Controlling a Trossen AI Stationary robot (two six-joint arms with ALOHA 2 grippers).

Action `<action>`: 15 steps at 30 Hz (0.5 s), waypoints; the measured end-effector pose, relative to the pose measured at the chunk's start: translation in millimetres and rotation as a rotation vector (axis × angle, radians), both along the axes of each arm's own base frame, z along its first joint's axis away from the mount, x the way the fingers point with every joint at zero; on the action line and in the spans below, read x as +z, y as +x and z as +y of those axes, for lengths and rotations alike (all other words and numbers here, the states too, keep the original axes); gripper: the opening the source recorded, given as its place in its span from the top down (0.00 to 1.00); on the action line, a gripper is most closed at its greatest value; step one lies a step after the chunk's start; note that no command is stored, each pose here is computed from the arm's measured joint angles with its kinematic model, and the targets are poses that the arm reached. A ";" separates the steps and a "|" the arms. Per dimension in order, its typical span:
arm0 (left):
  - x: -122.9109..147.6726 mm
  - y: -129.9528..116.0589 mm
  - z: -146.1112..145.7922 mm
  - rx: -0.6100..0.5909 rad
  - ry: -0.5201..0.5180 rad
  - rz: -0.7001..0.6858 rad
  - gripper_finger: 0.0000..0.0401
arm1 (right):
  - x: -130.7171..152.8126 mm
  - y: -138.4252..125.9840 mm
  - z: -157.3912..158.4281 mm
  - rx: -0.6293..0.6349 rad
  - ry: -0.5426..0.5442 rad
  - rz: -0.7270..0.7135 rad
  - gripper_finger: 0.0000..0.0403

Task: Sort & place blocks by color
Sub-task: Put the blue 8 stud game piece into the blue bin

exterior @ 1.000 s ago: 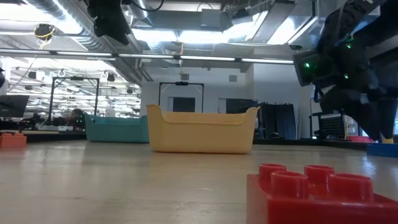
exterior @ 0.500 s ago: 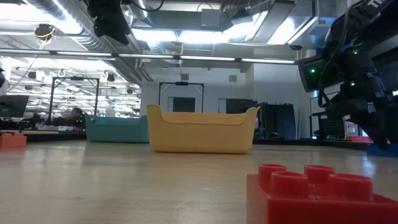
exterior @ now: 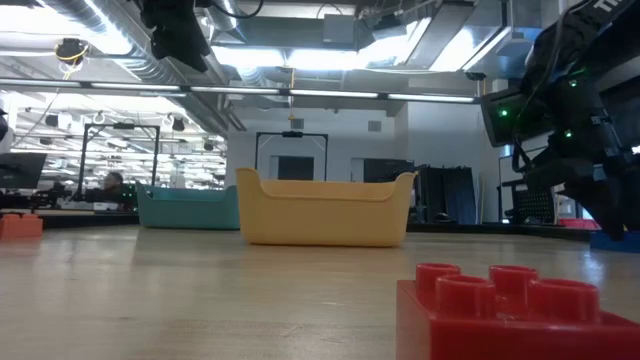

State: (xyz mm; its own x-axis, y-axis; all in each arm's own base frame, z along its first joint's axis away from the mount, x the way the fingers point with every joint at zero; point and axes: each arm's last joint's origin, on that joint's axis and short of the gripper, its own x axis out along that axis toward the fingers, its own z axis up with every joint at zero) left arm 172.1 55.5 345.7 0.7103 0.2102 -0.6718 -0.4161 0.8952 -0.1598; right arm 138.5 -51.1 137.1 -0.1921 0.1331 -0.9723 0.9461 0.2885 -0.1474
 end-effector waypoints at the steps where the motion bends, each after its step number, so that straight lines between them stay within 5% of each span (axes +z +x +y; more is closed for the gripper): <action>1: 0.0 0.0 0.0 0.000 0.000 0.000 0.52 | 0.0 0.1 0.1 0.000 0.005 -0.003 0.62; 9: 0.0 0.0 0.0 0.000 0.000 0.000 0.52 | 4.7 7.5 -1.7 -0.001 0.019 -0.047 0.68; 15: 0.0 0.0 0.0 0.000 0.000 0.000 0.52 | 6.6 24.9 -4.5 -0.003 0.046 -0.240 0.68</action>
